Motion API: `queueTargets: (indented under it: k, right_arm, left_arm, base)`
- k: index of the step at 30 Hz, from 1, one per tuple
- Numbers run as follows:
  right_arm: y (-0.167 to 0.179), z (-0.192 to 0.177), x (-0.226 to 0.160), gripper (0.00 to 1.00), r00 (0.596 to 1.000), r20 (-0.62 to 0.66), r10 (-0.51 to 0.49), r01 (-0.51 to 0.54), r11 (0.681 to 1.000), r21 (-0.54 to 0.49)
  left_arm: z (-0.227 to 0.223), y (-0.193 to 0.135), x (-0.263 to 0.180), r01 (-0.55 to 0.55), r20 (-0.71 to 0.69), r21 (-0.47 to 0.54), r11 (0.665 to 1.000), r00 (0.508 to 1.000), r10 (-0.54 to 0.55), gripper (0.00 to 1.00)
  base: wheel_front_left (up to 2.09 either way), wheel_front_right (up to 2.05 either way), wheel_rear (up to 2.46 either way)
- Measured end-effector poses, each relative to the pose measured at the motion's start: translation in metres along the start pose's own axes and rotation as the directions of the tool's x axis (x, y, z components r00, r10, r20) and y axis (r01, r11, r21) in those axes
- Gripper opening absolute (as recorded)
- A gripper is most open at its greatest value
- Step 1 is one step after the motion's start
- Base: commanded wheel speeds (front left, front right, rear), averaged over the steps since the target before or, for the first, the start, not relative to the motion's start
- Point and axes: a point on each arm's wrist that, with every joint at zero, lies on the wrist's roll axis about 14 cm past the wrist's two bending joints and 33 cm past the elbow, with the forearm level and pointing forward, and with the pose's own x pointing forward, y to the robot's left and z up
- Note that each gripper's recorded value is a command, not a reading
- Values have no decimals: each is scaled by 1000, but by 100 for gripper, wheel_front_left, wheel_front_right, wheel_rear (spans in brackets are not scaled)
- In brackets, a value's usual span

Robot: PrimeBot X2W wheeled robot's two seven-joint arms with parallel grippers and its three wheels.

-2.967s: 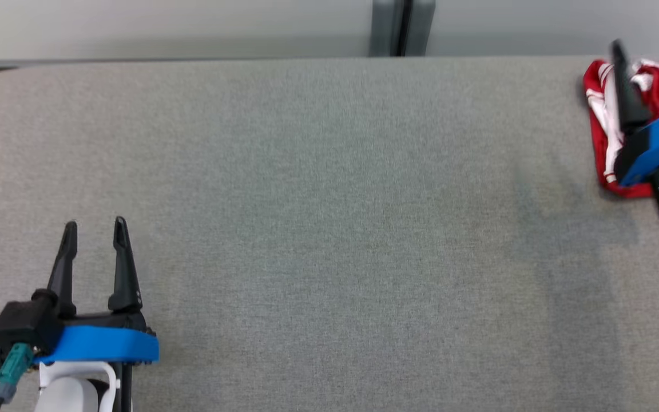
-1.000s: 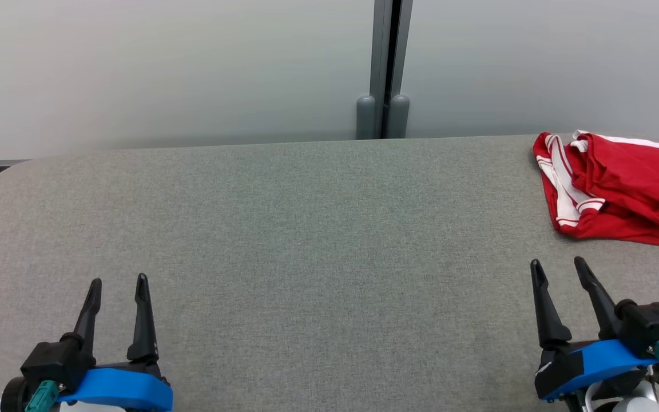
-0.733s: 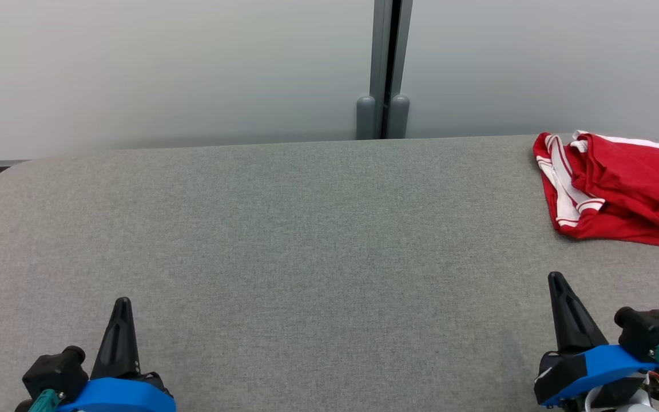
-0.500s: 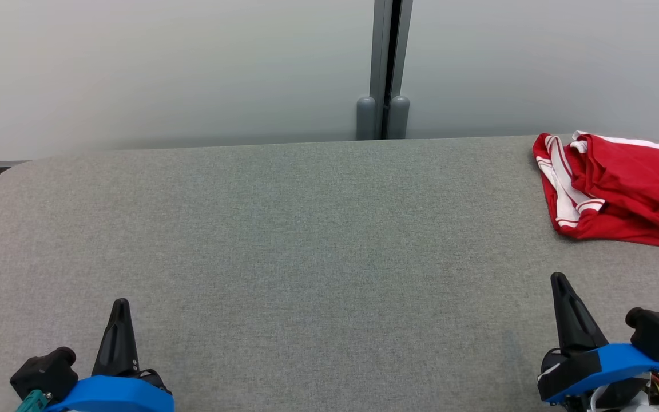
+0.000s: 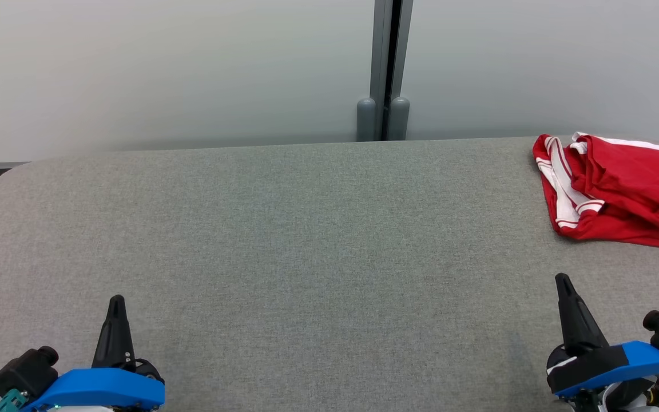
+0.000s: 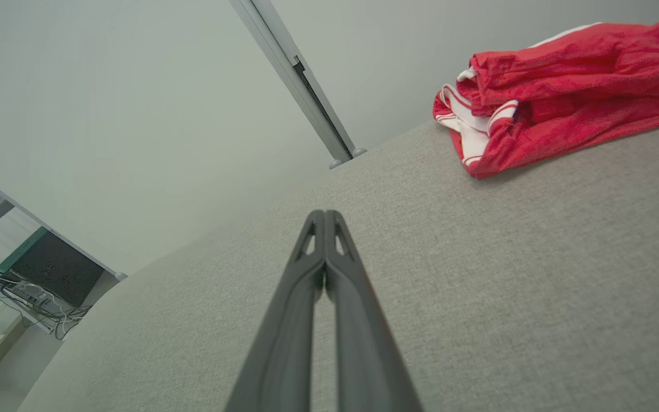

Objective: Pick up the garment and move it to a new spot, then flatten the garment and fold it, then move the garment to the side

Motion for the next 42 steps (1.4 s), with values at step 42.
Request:
queueTargets:
  k: [42]
  right_arm:
    - [-2,5,3,0,1000,8,-6,1,857,516]
  left_arm:
    - [14,-8,10,15,13,-500,866,1000,-10,0]
  base:
    - [0,0,0]
